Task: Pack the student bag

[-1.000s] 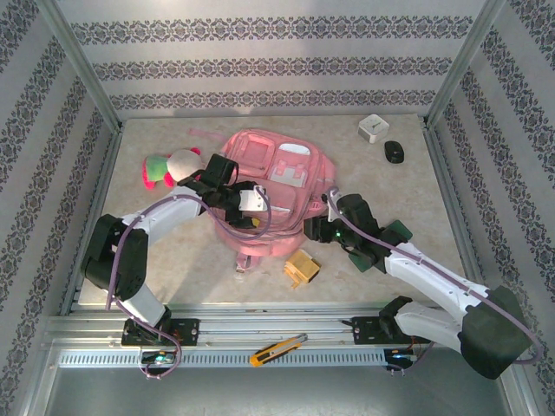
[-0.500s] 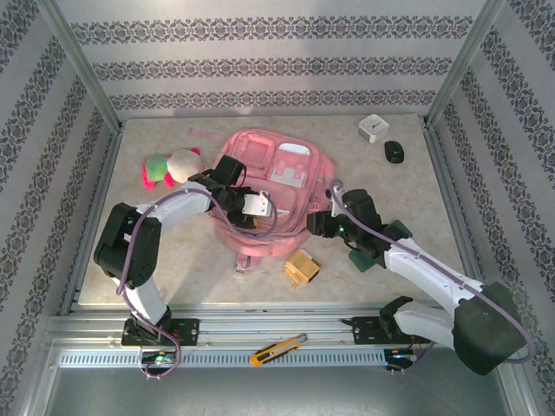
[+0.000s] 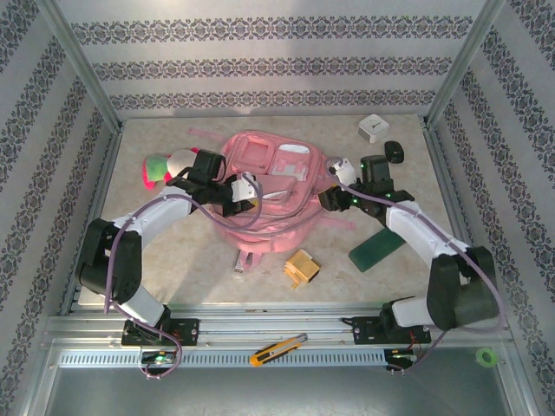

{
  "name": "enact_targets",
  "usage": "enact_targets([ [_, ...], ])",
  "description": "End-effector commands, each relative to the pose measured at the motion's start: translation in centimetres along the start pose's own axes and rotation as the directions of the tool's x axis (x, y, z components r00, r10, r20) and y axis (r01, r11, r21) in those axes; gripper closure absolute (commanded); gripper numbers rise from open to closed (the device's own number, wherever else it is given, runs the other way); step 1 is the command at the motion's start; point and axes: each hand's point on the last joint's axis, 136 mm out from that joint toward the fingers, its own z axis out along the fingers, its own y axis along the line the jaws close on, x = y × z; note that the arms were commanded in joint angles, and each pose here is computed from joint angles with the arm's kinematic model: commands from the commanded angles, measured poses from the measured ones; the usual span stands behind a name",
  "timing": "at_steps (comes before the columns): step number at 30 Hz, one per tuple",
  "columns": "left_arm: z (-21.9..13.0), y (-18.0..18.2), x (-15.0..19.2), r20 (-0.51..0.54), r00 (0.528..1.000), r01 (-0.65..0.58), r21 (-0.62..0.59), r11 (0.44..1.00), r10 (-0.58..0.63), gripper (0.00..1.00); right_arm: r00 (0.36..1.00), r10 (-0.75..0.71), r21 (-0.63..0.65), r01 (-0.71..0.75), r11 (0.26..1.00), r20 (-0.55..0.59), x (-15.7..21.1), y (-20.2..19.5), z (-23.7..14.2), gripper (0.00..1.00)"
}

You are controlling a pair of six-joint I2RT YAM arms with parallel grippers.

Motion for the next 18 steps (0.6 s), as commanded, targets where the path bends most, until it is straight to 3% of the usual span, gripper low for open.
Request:
enact_targets([
  [1, -2.3, 0.6, -5.0, 0.205, 0.978, -0.042, -0.007, 0.999, 0.042, 1.00, 0.959, -0.280, -0.149, 0.272, 0.951, -0.036, 0.8, 1.2, 0.5, 0.48],
  [6, -3.0, 0.4, -5.6, 0.246, 0.968, -0.050, -0.016, 0.999, 0.053, 1.00, 0.913, -0.402, -0.252, 0.373, 0.893, -0.072, 1.1, -0.3, 2.4, 0.48],
  [11, -3.2, 0.2, -5.5, 0.254, 0.965, -0.064, -0.030, 0.997, 0.070, 1.00, 0.896, -0.439, -0.319, 0.398, 0.860, -0.066, 0.6, -1.4, 4.1, 0.46],
  [18, -3.2, 0.5, -5.6, 0.268, 0.961, -0.061, -0.034, 0.998, 0.068, 1.00, 0.883, -0.465, -0.508, 0.373, 0.777, -0.062, 1.4, -0.2, 3.7, 0.47],
])
